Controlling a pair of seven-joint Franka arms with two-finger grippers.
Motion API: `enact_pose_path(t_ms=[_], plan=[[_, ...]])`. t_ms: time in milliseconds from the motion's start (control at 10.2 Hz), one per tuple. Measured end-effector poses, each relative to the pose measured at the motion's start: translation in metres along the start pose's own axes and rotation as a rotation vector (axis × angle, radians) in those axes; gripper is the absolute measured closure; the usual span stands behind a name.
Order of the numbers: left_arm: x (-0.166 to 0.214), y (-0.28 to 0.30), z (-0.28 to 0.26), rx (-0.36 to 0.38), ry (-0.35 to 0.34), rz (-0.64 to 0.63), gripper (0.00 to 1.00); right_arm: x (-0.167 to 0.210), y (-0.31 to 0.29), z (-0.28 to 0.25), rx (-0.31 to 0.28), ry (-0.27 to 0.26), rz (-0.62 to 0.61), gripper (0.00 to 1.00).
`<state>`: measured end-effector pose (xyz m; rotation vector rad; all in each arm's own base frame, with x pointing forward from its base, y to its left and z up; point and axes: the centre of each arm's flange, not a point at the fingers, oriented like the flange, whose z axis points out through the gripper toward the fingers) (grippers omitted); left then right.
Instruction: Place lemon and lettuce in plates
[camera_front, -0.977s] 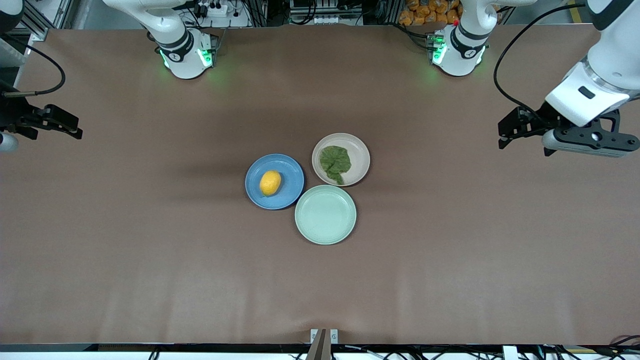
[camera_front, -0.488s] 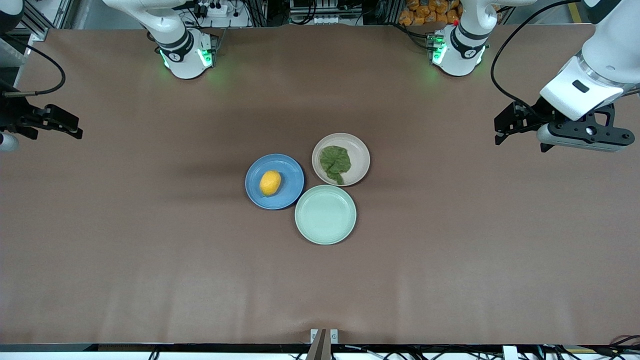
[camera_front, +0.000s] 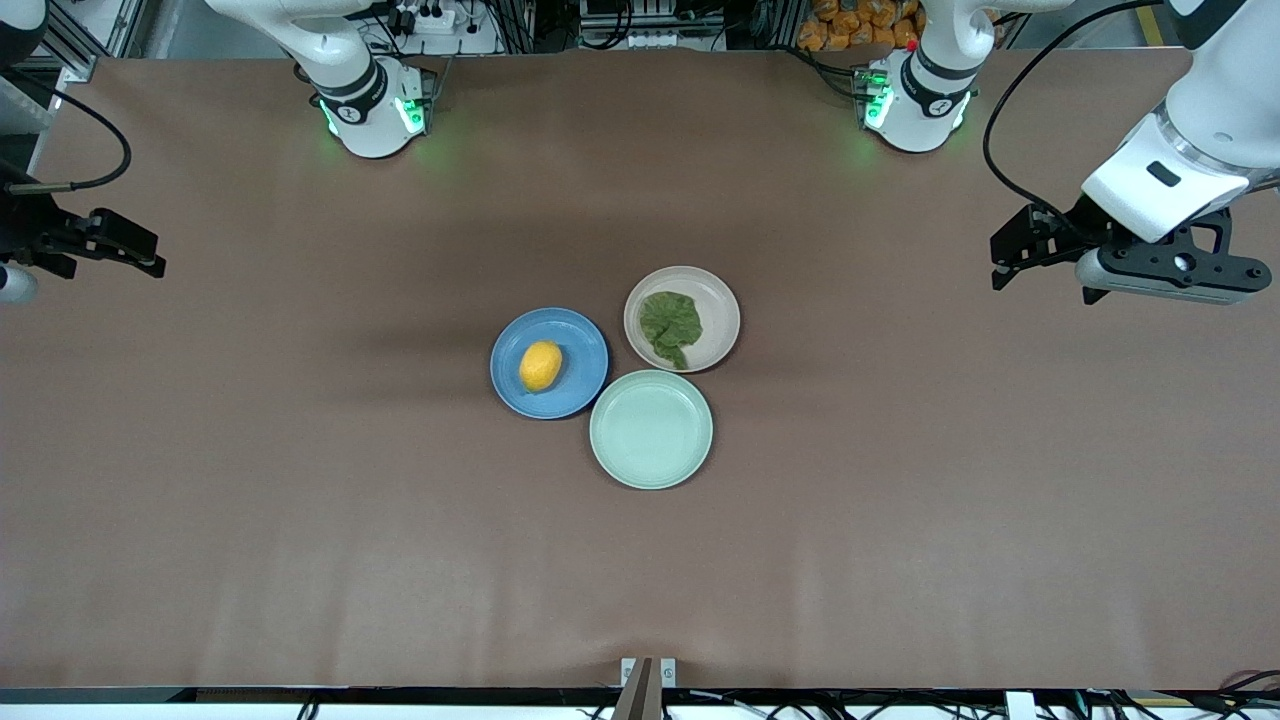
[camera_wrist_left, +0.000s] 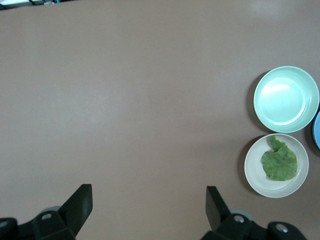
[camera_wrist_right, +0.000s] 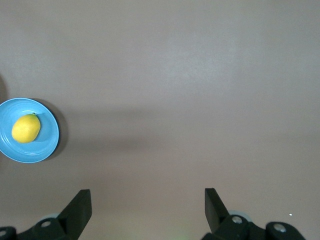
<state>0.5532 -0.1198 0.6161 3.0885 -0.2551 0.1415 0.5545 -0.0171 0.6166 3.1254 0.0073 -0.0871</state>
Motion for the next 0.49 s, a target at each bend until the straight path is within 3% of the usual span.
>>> enact_pose_path(t_ms=[488], plan=[[-0.008, -0.002, -0.016, 0.002, -0.021, -0.003, 0.00, 0.000, 0.000, 0.000, 0.000, 0.000, 0.001, 0.00]])
